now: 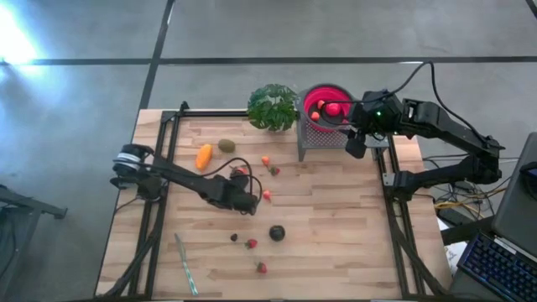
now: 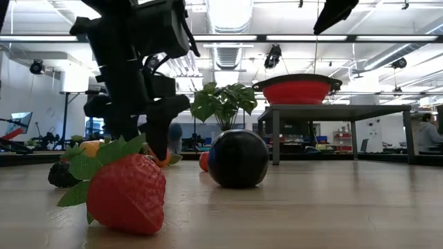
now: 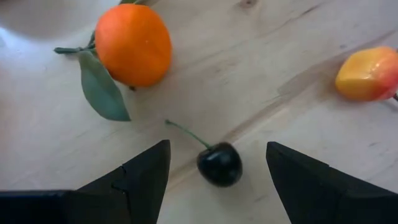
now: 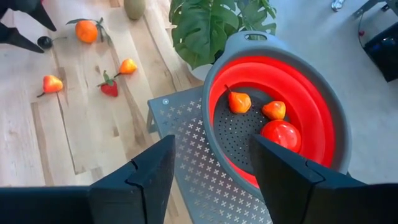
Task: Pick & Place Fruit
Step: Put the plum into the red strainer bowl on the shelf
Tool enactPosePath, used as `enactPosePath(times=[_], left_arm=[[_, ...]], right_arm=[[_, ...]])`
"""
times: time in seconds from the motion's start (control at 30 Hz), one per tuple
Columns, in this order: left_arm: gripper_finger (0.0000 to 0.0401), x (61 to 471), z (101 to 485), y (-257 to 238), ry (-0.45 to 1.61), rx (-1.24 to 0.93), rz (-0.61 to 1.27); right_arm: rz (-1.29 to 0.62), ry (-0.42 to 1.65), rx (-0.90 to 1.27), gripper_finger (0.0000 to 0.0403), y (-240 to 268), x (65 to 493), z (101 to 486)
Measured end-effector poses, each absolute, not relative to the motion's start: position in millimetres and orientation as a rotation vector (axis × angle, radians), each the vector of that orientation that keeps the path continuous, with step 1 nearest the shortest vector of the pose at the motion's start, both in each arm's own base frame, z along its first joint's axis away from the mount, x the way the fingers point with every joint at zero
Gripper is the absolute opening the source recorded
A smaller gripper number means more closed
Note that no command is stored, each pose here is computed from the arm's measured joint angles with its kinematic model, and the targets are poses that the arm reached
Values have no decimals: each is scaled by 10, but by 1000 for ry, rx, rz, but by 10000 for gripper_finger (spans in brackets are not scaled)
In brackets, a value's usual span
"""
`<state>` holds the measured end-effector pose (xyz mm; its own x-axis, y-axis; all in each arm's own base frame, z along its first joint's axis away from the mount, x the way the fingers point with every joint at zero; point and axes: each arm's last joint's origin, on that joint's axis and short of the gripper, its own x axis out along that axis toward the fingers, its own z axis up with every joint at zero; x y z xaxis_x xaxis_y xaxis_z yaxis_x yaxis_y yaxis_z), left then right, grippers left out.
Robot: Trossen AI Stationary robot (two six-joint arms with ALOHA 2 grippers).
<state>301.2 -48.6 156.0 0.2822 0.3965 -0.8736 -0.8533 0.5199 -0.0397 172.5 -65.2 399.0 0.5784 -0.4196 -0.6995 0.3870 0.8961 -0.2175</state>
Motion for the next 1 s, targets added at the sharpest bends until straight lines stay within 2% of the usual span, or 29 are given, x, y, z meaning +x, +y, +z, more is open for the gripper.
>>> enactPosePath(times=[0.57,1.0], left_arm=[[267,3041,1423,-450,960,-578,933],[179,3043,1421,-453,967,-600,927]], right_arm=[[-466,833,-54,167,-650,1725,3988],[-466,834,-53,182,-650,1725,3986]])
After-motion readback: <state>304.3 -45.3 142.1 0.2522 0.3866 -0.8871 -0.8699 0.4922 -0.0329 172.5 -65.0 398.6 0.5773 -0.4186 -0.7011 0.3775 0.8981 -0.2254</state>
